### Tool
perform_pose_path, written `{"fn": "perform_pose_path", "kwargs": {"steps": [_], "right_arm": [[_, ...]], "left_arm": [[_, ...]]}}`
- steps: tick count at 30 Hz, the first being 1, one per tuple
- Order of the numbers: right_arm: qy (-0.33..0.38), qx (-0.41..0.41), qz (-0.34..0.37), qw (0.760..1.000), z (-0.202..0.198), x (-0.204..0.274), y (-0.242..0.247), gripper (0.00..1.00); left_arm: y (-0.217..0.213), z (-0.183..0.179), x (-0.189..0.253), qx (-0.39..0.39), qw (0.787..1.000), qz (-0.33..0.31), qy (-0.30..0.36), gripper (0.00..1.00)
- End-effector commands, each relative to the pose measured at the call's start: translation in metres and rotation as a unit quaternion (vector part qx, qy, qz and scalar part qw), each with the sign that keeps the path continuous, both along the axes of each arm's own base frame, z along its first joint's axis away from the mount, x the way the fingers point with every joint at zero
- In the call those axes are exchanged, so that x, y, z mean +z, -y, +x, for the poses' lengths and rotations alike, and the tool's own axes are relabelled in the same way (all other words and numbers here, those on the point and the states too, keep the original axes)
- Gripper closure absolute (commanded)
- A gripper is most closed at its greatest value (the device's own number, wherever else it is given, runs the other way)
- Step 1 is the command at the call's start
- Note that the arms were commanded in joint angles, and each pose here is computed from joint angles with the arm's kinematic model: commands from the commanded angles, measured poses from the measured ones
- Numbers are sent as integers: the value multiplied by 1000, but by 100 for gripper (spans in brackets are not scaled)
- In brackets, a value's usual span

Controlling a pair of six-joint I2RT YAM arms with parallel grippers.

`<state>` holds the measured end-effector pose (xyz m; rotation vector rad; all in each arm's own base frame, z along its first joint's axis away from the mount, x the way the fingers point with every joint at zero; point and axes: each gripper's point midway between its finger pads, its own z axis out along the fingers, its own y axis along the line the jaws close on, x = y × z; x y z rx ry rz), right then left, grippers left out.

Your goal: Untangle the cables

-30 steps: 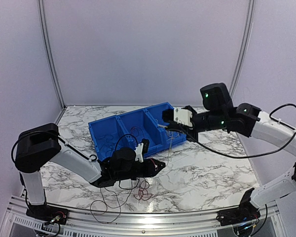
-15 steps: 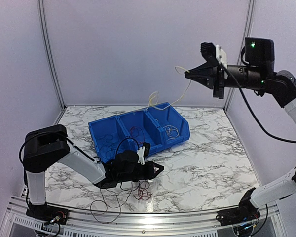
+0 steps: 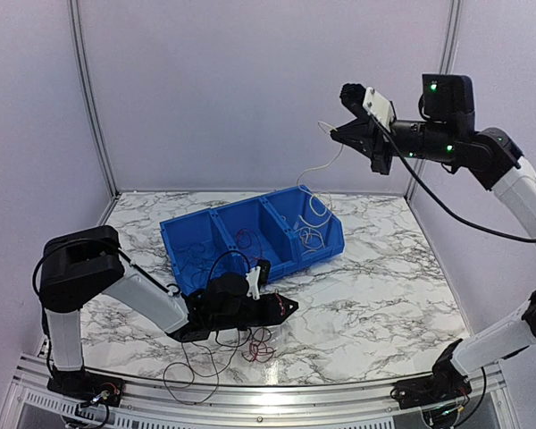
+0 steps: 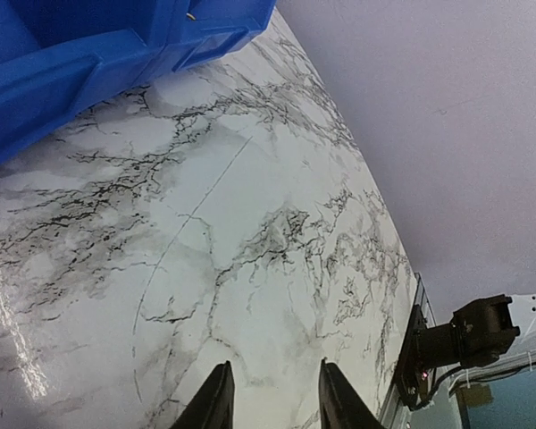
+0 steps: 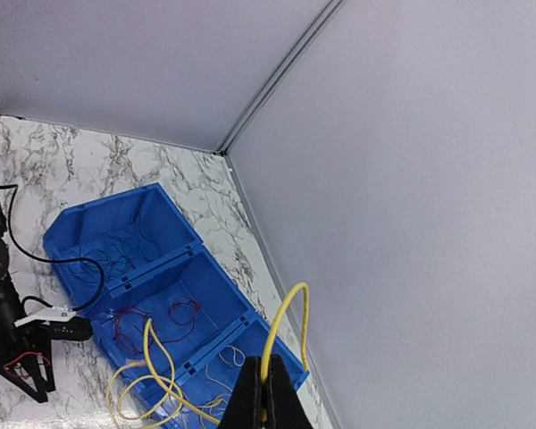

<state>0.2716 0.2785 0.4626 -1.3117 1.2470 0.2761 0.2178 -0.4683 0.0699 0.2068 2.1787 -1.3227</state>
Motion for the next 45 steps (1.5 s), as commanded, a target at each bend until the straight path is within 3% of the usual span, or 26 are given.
{"fn": "perform_pose_path", "kwargs": {"steps": [1,9,20,23,27,32,39,45], "right_arm": [[6,-61,18,998,33,-3,12,100],[10,-114,10,993,68,-23,15,100],[9,-172,15,985,137,-49,34,100],[-14,-173,13,985,157,-69,34,100],[-88,-162,-24,983,183,-137,20,100],[-157,-126,-47,978,183,-189,5,100],[-148,-128,-32,980,177,-179,8,100],[-83,-146,0,986,173,-116,17,100]], "left_arm": [[-2,-3,24,-9,999,-24,20,63],[-2,-8,33,-17,999,-24,41,55],[-6,-14,32,-21,999,-21,40,55],[-6,-14,32,-20,999,-20,39,55],[-5,-14,31,-23,999,-19,40,55],[-9,-14,31,-21,999,-16,43,56],[-10,-15,28,-22,999,-13,44,56],[-6,-14,30,-23,999,-15,46,57]]}}
